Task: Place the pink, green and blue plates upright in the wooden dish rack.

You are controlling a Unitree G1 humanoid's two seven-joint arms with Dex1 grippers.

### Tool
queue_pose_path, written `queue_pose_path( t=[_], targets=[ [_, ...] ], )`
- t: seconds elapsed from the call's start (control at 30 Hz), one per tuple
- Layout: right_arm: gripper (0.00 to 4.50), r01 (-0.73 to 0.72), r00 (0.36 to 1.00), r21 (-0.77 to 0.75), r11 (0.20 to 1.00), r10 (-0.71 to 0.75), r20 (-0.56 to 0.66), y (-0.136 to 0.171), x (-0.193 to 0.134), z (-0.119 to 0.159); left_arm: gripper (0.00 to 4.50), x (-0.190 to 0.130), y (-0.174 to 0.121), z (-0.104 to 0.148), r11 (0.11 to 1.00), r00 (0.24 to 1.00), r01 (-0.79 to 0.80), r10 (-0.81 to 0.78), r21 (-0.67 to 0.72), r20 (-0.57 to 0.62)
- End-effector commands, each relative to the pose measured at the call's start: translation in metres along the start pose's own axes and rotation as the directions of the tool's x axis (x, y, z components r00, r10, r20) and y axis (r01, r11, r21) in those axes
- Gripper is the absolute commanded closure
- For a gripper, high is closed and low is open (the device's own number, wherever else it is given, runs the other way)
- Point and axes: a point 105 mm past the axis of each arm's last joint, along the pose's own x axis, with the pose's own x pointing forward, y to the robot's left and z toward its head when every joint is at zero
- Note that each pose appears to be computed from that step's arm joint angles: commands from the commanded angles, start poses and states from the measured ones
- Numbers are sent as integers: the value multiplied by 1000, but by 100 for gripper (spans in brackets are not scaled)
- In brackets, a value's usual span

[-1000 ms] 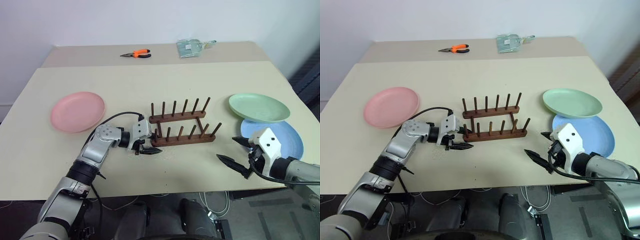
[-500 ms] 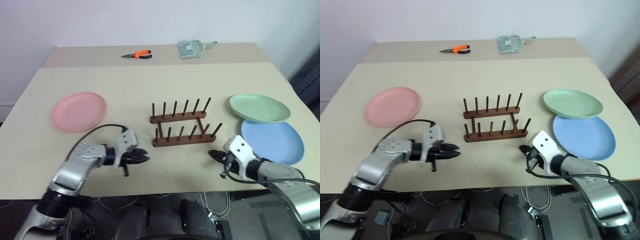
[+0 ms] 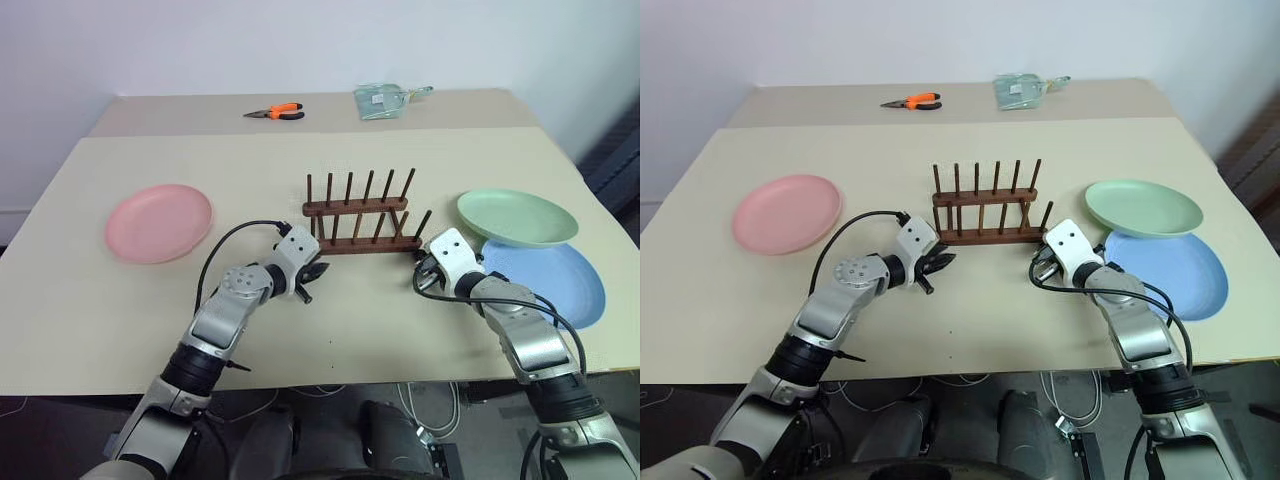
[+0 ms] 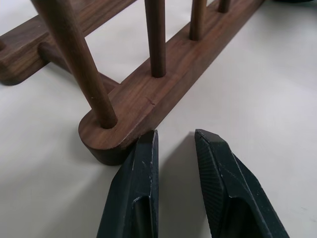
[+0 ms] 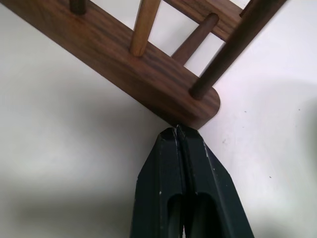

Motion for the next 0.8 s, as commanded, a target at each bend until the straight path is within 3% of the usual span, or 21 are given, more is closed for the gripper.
queue_pose_path(
  t=[0.03,0.1,0.2,0.23,0.37,0.43,0.53,0.6,0.77,0.8],
  targets=[
    [317,-120,986,6,993,118,122,9,-17,29,250,-27,23,-15,994,998,-57,57,-95,-5],
    [226,-196,966,-11,981,195,170,21,-27,43,158,-43,33,-5,990,995,-69,78,-125,70],
    [72,-282,937,-47,958,285,202,36,-38,58,4,-85,90,7,932,939,-268,310,-244,151],
    [11,-302,929,-65,951,309,203,40,-40,61,0,-102,114,7,888,898,-365,415,-279,147],
    [11,-335,919,-86,938,345,190,47,-36,60,0,-161,189,-5,586,633,-728,774,-355,-19],
    [11,-341,918,-100,935,354,180,48,-32,58,0,-186,208,-18,424,504,-816,854,-392,-126],
    [11,-344,916,-112,932,359,178,49,-28,58,0,-209,214,-41,260,400,-863,875,-432,-272],
    [11,-343,915,-119,932,360,180,48,-26,58,0,-215,210,-56,179,375,-862,856,-474,-357],
    [11,-321,917,-142,936,345,200,43,-24,63,0,-197,187,-83,152,499,-773,744,-616,-443],
    [0,-313,919,-145,939,338,205,42,-25,65,51,-196,185,-87,127,502,-761,737,-636,-453]
  ],
)
